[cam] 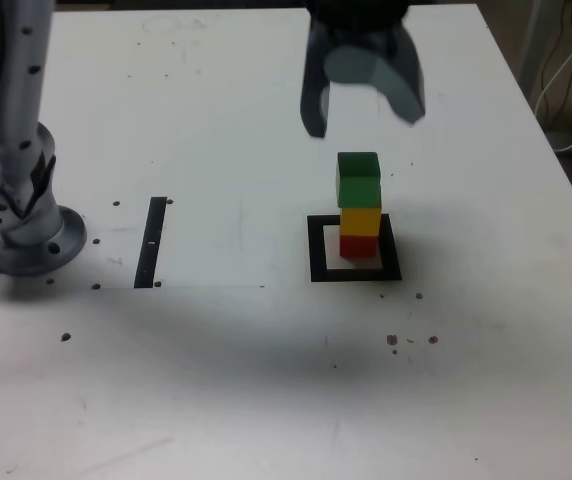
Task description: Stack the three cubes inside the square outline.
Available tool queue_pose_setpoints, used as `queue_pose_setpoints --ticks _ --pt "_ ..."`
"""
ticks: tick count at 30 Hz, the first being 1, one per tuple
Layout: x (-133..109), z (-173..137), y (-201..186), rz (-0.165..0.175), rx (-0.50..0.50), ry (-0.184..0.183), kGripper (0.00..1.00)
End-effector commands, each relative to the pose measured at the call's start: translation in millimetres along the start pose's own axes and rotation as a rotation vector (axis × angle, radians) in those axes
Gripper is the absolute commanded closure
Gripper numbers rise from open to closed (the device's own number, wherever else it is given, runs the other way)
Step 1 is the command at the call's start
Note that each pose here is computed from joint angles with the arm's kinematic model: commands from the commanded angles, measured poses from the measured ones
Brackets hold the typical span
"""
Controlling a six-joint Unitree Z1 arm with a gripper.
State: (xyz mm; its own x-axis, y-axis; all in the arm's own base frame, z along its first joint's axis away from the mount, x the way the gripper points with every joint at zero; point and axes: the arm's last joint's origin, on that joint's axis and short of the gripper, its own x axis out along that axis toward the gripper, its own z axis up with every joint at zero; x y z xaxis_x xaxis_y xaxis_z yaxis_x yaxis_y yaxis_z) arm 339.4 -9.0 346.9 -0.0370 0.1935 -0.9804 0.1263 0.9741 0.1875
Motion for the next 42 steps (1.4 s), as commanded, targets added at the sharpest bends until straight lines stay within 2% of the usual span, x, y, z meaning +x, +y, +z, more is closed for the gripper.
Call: queue_pose_setpoints --ticks 1,3,5,10,16,18,23,27,35,42 --pt "-19 -22 3 0.016 0.0 -0.05 0.01" --pt "-29 -43 5 0.024 0.0 -0.073 0.01" --pt "-34 -64 6 0.026 -0.005 -0.076 0.01" --pt "-26 -102 10 -0.012 -0.023 -0.029 0.01" --pt "3 -126 9 -0.069 -0.033 0.077 0.01" --pt "15 -136 5 -0.092 -0.038 0.1 0.01" --pt "49 -158 -8 -0.165 -0.044 0.111 0.01" --pt "73 -166 -16 -0.196 -0.039 0.125 0.0" --pt "105 -176 -23 -0.203 -0.036 0.178 0.0" --pt "123 -174 -25 -0.171 -0.04 0.194 0.0"
